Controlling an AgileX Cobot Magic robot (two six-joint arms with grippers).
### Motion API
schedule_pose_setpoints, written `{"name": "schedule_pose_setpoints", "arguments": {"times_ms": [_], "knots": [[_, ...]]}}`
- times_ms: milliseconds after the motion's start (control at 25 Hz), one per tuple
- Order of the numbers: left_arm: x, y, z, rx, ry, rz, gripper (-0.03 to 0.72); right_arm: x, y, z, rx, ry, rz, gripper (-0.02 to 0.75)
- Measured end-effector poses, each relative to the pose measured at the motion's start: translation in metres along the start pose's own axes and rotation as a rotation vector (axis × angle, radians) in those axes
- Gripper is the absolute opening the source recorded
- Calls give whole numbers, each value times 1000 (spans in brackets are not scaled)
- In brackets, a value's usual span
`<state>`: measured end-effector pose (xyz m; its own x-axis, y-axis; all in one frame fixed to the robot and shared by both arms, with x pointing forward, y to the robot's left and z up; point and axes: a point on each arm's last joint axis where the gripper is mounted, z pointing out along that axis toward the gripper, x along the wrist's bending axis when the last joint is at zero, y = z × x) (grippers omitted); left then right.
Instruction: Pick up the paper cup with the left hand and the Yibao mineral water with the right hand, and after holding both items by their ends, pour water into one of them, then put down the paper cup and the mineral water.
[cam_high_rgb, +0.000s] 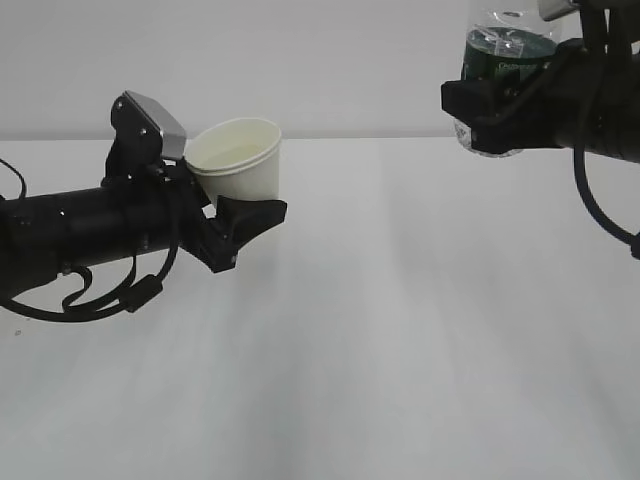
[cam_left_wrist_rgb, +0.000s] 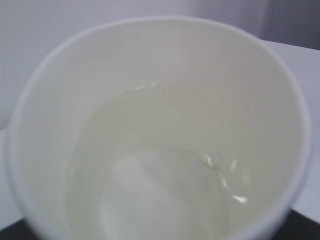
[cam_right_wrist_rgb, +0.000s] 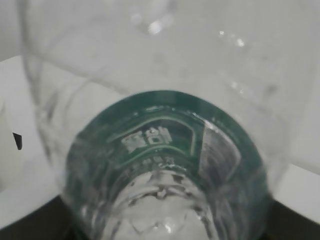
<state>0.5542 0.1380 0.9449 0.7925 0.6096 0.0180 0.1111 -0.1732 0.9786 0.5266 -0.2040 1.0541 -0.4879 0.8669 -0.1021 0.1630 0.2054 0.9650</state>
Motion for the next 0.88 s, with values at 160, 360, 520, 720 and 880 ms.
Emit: {"name": "schedule_pose_setpoints", "arguments": {"times_ms": [160, 360, 520, 720, 880], "knots": [[8, -1, -4, -2, 28, -9, 445, 0, 0, 0, 0, 0, 0, 429], [17, -2, -8, -2, 58, -16, 445, 0, 0, 0, 0, 0, 2, 429], [23, -3, -11, -1, 77, -19, 445, 0, 0, 0, 0, 0, 2, 429], [29, -3, -15, -1, 96, -23, 445, 0, 0, 0, 0, 0, 2, 429], [34, -4, -17, 2, 111, -26, 445, 0, 0, 0, 0, 0, 2, 429]]}}
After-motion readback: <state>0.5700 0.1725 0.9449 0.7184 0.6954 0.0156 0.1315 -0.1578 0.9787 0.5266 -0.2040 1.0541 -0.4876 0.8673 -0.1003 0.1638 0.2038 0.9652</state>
